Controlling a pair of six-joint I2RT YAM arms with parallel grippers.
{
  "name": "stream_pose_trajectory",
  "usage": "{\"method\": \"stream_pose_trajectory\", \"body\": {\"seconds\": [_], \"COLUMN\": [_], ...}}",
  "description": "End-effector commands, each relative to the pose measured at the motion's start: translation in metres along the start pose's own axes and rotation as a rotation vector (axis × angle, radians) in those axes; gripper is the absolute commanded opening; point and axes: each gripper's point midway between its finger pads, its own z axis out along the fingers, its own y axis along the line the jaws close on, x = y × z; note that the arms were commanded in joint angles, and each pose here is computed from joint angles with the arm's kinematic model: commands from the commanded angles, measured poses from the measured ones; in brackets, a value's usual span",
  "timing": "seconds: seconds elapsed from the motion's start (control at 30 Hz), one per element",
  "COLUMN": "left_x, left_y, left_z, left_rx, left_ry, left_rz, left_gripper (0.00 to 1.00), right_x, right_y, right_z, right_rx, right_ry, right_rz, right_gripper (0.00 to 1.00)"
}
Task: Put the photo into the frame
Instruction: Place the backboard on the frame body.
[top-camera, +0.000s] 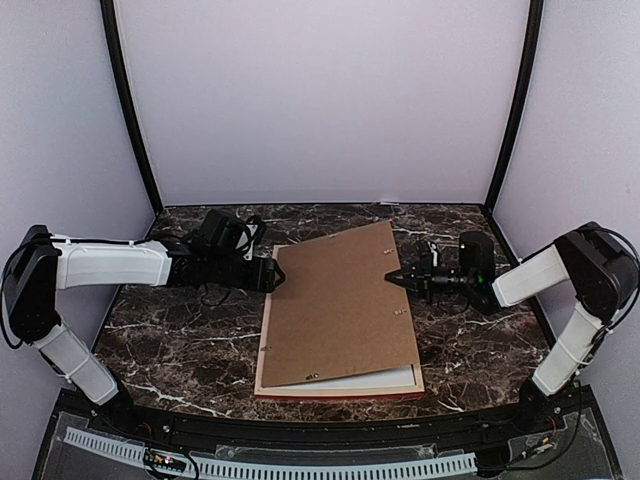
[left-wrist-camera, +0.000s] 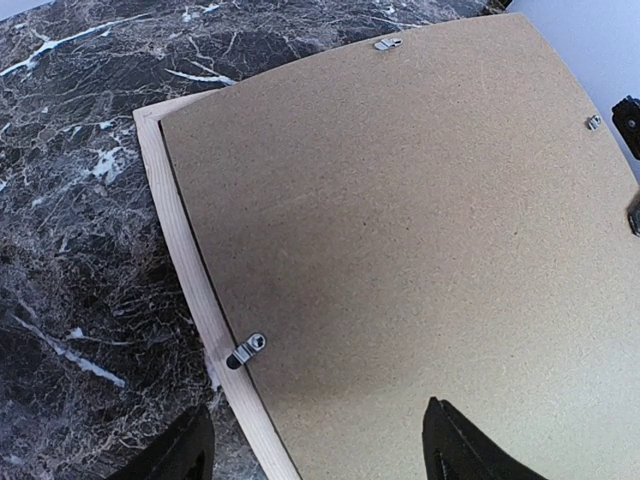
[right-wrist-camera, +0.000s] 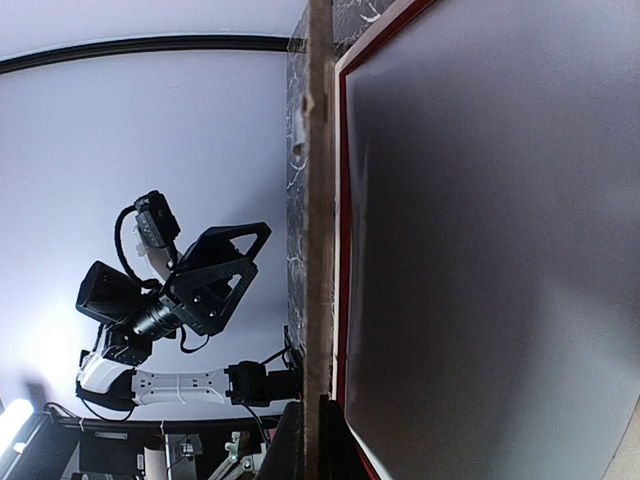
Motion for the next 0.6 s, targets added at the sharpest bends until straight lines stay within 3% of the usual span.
{"method": "stream_pose_trajectory", "body": {"seconds": [0.0, 0.57], "left_x": [0.0036, 0.0029], "left_y": [0.0049, 0.0109], "left_z": [-0.0006, 0.0003], "left_rx": [-0.012, -0.045], "left_ry": [0.004, 0.000], "left_rz": [-0.006, -0.007], "left_gripper": [0.74, 0.74], "right_x": [0.0009, 0.0005], "right_y": [0.0186, 0.0107], "right_z": [0.0003, 0.0020], "right_rx": [-0.068, -0.031], "right_ry": [0.003, 0.008], "right_rz": [-0.076, -0.088], "right_gripper": [0.00, 0.00]}}
